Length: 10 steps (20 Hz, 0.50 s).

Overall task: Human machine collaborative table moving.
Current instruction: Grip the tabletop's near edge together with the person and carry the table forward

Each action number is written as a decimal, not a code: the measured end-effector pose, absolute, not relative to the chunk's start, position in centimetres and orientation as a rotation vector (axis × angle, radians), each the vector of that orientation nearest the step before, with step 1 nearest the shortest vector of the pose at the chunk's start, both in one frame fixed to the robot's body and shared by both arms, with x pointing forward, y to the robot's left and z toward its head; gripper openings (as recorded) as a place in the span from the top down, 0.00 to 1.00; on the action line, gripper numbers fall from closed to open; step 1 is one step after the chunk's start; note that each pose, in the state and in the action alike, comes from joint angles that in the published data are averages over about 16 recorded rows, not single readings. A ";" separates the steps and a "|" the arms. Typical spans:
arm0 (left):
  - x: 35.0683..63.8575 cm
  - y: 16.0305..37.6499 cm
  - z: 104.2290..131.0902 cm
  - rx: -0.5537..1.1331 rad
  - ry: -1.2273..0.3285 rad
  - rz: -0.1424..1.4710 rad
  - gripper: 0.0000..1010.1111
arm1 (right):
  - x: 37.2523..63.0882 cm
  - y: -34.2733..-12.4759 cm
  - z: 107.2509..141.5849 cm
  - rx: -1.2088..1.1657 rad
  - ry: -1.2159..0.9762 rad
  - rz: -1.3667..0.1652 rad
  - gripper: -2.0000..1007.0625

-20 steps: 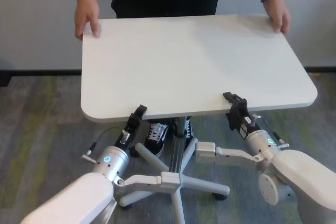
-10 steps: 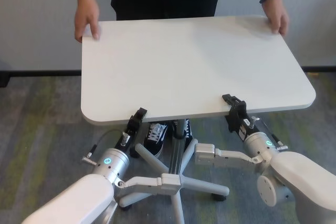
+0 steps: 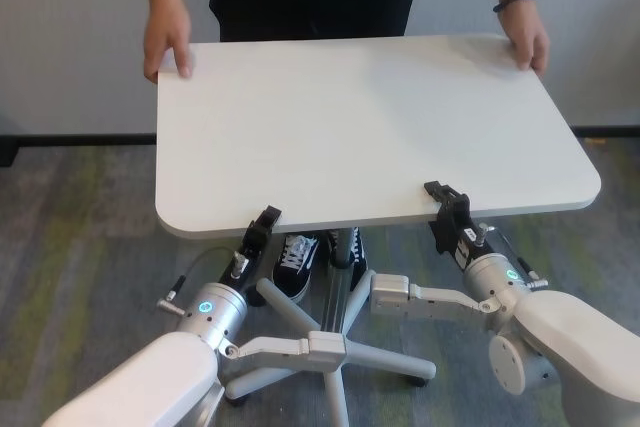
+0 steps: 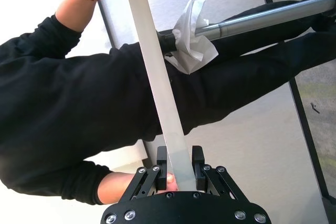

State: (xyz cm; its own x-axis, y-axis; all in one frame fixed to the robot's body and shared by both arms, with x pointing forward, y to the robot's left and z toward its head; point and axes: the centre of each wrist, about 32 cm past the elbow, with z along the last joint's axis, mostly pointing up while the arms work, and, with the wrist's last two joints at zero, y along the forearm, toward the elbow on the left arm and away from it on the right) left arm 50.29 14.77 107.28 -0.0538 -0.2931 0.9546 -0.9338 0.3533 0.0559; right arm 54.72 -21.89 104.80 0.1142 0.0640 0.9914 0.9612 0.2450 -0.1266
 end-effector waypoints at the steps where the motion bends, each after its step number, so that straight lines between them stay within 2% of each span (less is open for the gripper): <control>1: 50.3 14.8 107.3 1.137 -1.576 0.772 0.71 | 54.7 -21.9 104.8 -1.113 -1.263 -0.913 0.78; 10: 50.3 14.8 107.3 1.137 -1.578 0.773 0.71 | 54.7 -21.9 104.9 -1.114 -1.263 -0.912 0.78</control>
State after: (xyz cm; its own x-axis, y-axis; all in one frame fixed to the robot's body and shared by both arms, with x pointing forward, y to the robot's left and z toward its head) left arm 50.29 14.75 107.34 -0.0566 -0.2942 0.9541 -0.9340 0.3533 0.0535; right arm 54.72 -21.94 104.85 0.1153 0.0648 0.9912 0.9614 0.2438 -0.1277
